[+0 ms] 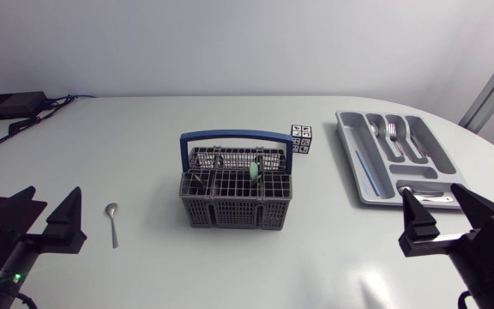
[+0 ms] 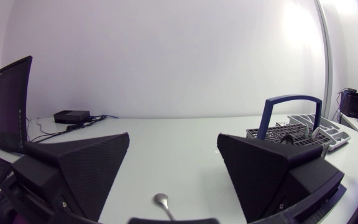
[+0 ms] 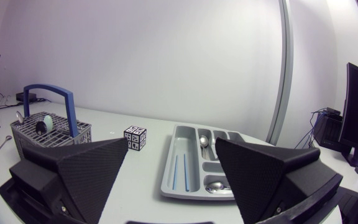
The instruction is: Transfer all utensils from the basket to the drawer tray.
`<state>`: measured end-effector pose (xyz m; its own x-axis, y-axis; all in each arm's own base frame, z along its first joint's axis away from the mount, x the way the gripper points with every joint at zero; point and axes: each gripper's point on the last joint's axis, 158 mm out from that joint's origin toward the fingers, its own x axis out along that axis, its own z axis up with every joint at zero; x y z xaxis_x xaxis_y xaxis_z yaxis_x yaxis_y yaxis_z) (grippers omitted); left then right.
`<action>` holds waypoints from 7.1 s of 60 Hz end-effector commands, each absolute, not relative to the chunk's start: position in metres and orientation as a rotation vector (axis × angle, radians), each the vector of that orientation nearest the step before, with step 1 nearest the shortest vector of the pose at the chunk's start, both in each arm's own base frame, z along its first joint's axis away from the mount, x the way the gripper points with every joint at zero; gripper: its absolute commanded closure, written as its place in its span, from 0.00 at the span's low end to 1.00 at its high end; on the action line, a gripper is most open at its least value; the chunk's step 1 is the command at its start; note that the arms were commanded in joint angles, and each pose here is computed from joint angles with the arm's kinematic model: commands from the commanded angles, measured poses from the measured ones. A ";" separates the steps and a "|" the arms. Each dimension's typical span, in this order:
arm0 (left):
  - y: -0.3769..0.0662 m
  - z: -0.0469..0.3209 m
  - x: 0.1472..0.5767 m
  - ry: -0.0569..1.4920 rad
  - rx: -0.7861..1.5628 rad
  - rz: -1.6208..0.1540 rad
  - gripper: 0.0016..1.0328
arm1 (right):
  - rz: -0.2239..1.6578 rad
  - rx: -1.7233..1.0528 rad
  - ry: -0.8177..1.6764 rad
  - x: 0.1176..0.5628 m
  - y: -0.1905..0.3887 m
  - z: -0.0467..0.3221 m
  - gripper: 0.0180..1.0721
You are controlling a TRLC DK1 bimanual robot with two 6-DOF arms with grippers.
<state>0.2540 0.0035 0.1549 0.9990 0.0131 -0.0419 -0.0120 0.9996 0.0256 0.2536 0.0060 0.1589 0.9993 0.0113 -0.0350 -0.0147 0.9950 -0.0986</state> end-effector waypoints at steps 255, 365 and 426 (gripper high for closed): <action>-0.118 0.177 0.332 0.737 -0.332 -0.197 0.97 | 0.350 0.084 0.677 0.279 0.108 0.174 0.08; -0.336 0.251 0.296 0.487 -0.411 -0.856 0.97 | 1.050 -0.064 0.710 0.277 0.271 0.204 0.88; -0.251 0.334 0.351 0.244 -0.542 -0.647 0.38 | 1.001 -0.104 0.820 0.267 0.232 0.151 0.94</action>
<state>0.3511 -0.2642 0.2839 0.7486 -0.6436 -0.1596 0.4808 0.6926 -0.5377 0.2735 0.2398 0.1634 0.2879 0.7181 -0.6335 -0.7788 0.5606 0.2815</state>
